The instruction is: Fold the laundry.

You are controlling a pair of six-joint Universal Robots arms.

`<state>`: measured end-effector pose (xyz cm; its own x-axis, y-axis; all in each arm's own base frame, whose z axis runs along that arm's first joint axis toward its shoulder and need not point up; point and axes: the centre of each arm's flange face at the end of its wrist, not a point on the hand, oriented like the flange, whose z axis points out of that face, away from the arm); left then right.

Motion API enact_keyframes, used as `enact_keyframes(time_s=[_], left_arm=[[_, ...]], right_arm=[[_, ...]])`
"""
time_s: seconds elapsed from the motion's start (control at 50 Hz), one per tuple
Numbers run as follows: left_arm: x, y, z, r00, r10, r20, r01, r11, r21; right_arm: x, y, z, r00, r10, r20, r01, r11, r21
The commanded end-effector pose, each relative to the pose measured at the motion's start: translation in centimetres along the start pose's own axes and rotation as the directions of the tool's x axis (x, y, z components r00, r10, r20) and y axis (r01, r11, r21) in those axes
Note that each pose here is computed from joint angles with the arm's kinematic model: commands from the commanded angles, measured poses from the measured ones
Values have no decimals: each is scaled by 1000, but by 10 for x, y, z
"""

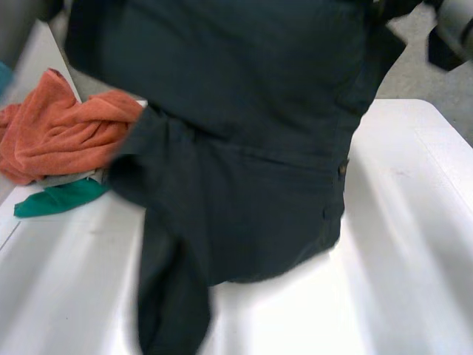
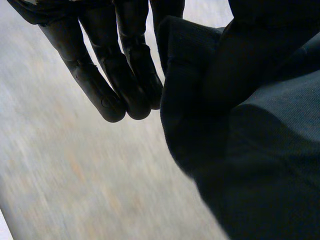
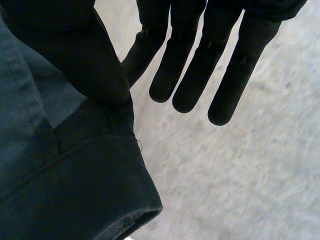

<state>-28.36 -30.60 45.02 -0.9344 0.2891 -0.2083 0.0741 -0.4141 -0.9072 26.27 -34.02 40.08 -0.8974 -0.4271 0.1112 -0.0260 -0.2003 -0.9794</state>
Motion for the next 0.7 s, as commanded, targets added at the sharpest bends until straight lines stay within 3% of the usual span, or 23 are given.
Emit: enact_keyframes(time_s=[0.02, 0.08, 0.16, 0.26, 0.34, 0.46, 0.54, 0.66, 0.7], left_arm=[[19, 123, 34, 998, 29, -47, -37, 984, -175], [27, 174, 44, 997, 65, -45, -73, 975, -211], [26, 241, 52, 991, 133, -21, -134, 958, -256], [19, 261, 56, 991, 135, 11, -128, 959, -254], [24, 255, 56, 995, 100, -18, -101, 966, -239], [18, 215, 54, 995, 97, -13, -97, 969, -228], [21, 184, 37, 994, 103, -44, -111, 960, -259], [38, 155, -12, 981, 104, -165, -156, 925, -346], [52, 149, -40, 967, 83, -242, -173, 908, -382]], right_arm=[[-23, 90, 36, 999, -33, -32, 31, 998, -61], [-26, 128, 51, 992, -93, -87, 89, 995, -51], [-37, 168, 75, 974, -158, -160, 175, 980, 93], [-45, 188, 89, 967, -187, -174, 223, 950, 220], [-53, 195, 92, 961, -220, -167, 253, 945, 209], [-41, 170, 77, 959, -228, -171, 236, 971, 29], [-43, 145, 49, 970, -235, -59, 227, 966, -120], [-52, 137, -10, 969, -185, 163, 235, 894, -382], [-58, 141, -37, 960, -151, 235, 248, 845, -473]])
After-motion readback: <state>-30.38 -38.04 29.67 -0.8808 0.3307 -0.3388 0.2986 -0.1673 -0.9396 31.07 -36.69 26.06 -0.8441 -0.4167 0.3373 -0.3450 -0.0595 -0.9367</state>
